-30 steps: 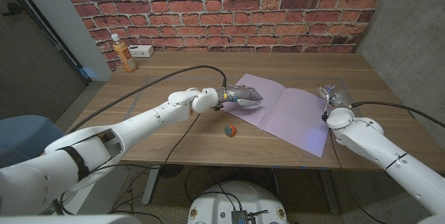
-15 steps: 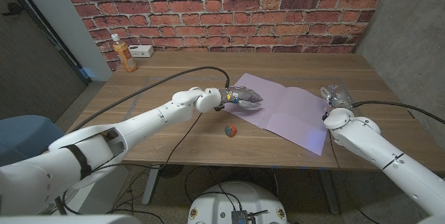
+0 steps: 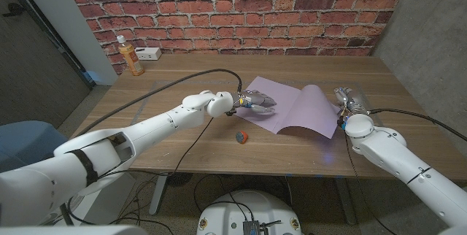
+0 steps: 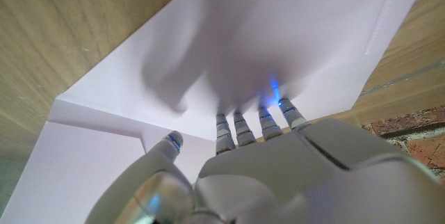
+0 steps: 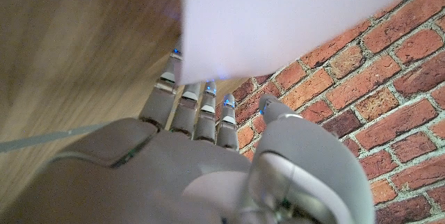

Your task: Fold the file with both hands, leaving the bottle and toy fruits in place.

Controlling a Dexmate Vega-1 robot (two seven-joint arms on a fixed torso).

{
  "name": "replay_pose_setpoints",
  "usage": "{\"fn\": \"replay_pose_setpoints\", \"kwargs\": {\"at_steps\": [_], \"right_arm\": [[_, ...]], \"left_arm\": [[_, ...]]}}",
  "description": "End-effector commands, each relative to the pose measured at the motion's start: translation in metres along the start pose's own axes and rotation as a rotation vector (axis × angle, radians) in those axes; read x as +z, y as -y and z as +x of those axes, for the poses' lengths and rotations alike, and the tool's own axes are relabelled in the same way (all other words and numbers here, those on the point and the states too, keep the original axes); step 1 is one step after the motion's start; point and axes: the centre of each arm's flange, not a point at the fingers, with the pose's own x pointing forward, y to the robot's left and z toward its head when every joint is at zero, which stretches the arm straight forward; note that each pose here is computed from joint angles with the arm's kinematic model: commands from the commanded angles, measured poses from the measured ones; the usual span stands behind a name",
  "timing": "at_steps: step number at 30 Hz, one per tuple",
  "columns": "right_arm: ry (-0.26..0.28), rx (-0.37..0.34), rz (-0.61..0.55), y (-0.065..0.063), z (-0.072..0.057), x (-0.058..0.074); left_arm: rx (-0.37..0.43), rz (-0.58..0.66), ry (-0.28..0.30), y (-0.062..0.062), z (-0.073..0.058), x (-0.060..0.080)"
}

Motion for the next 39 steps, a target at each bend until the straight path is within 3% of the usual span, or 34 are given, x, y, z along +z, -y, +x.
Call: {"fn": "replay_pose_setpoints", "kwargs": {"at_steps": [1, 7, 11, 14, 24, 32, 39], "right_arm": [[0.013, -0.072, 0.023, 0.006, -0.004, 0.002], [-0.003, -0.097, 0.073, 0.010, -0.008, 0.001], [0.009, -0.077, 0.190, 0.011, -0.009, -0.003], [0.046, -0.041, 0.380, 0.013, -0.012, -0.007], [0.175, 0.078, 0.837, 0.011, -0.019, -0.012], [0.333, 0.057, 1.186, 0.004, -0.022, -0.013], [0.388, 0.120, 1.407, -0.009, -0.023, -0.011]], "left_arm": [[-0.001, 0.001, 0.005, -0.001, 0.002, 0.001], [0.005, 0.006, 0.006, -0.002, 0.003, 0.002], [0.005, 0.011, 0.007, -0.003, 0.004, 0.003], [0.001, 0.014, 0.007, -0.003, 0.006, 0.004], [0.000, 0.011, 0.017, -0.003, 0.011, 0.004], [-0.002, 0.012, 0.023, -0.001, 0.015, 0.004], [-0.003, 0.011, 0.026, -0.001, 0.017, 0.003]]}}
